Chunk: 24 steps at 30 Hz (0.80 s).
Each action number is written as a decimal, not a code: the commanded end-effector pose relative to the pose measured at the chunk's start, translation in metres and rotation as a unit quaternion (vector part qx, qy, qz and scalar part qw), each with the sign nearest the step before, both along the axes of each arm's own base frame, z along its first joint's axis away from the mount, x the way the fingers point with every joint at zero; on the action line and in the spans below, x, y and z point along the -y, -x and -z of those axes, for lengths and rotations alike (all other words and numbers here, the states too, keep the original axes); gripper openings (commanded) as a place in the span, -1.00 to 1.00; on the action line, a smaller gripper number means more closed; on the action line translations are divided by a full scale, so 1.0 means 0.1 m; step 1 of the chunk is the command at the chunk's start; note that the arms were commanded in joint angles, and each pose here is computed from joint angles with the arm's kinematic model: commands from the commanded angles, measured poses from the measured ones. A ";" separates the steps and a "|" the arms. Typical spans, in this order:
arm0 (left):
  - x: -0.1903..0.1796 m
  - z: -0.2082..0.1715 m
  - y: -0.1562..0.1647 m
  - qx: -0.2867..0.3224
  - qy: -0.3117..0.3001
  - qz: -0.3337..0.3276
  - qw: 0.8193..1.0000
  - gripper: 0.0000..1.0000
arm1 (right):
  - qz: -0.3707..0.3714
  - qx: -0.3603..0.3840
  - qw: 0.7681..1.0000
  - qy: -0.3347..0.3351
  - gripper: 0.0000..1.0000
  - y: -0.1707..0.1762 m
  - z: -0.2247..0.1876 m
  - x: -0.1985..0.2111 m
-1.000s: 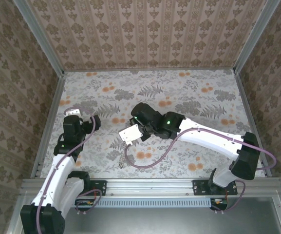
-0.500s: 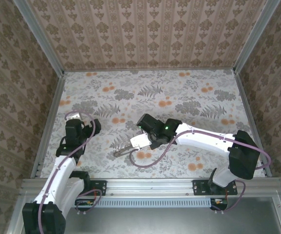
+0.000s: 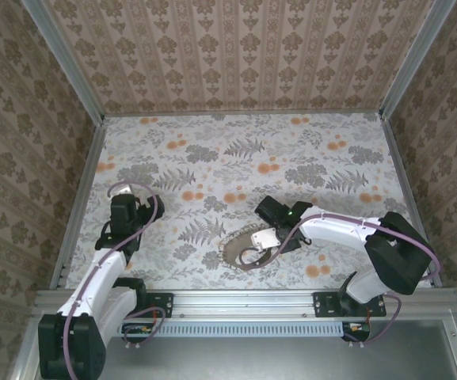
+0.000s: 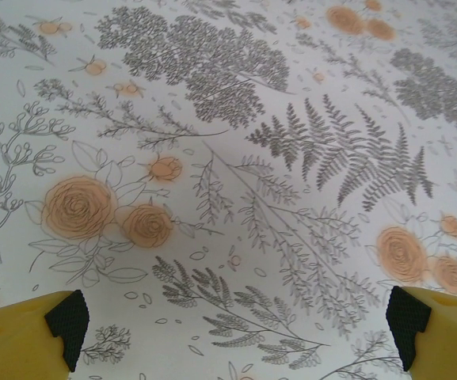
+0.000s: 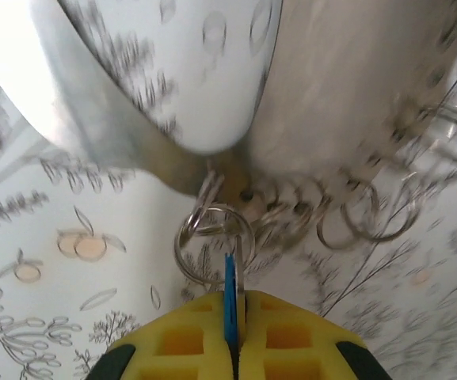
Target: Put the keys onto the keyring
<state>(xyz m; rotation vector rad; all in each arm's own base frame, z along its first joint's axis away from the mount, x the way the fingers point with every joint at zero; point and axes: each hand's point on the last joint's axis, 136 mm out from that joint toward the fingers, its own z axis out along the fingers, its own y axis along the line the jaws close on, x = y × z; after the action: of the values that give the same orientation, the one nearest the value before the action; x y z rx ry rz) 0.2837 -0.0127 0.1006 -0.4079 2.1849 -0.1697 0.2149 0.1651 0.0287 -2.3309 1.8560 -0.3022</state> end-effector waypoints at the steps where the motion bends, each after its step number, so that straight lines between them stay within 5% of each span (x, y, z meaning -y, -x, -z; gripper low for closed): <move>1: -0.11 0.02 -0.02 0.006 -0.009 -0.030 0.999 1.00 | 0.024 0.020 1.000 -0.005 -0.77 -0.16 -0.01 0.08; 11: -0.10 -0.19 -0.09 0.037 -0.019 -0.017 0.999 1.00 | 0.095 0.045 0.994 -0.027 -0.37 -0.37 -0.25 0.33; 16: 0.08 -0.56 -0.23 0.079 -0.081 0.075 0.991 1.00 | 0.144 0.106 0.972 -0.152 -0.29 -0.58 -0.77 0.18; 18: 0.17 -0.70 -0.27 0.097 -0.103 0.111 0.984 1.00 | 0.168 0.137 0.944 -0.247 -0.17 -0.68 -1.16 0.07; 20: 0.26 -0.82 -0.29 0.109 -0.110 0.134 0.979 1.00 | 0.192 0.172 0.904 -0.340 0.98 -0.75 -1.61 0.03; 24: 0.53 -1.09 -0.28 0.130 -0.117 0.205 0.963 1.00 | 0.250 0.256 0.766 -0.534 0.99 -0.89 -2.63 0.21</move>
<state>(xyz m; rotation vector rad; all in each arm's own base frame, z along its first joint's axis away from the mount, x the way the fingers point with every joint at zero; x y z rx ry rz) 0.3132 -0.0435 0.1827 0.0063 2.0285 -0.1471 0.2949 0.1389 0.2131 -1.2091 1.8043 -0.1239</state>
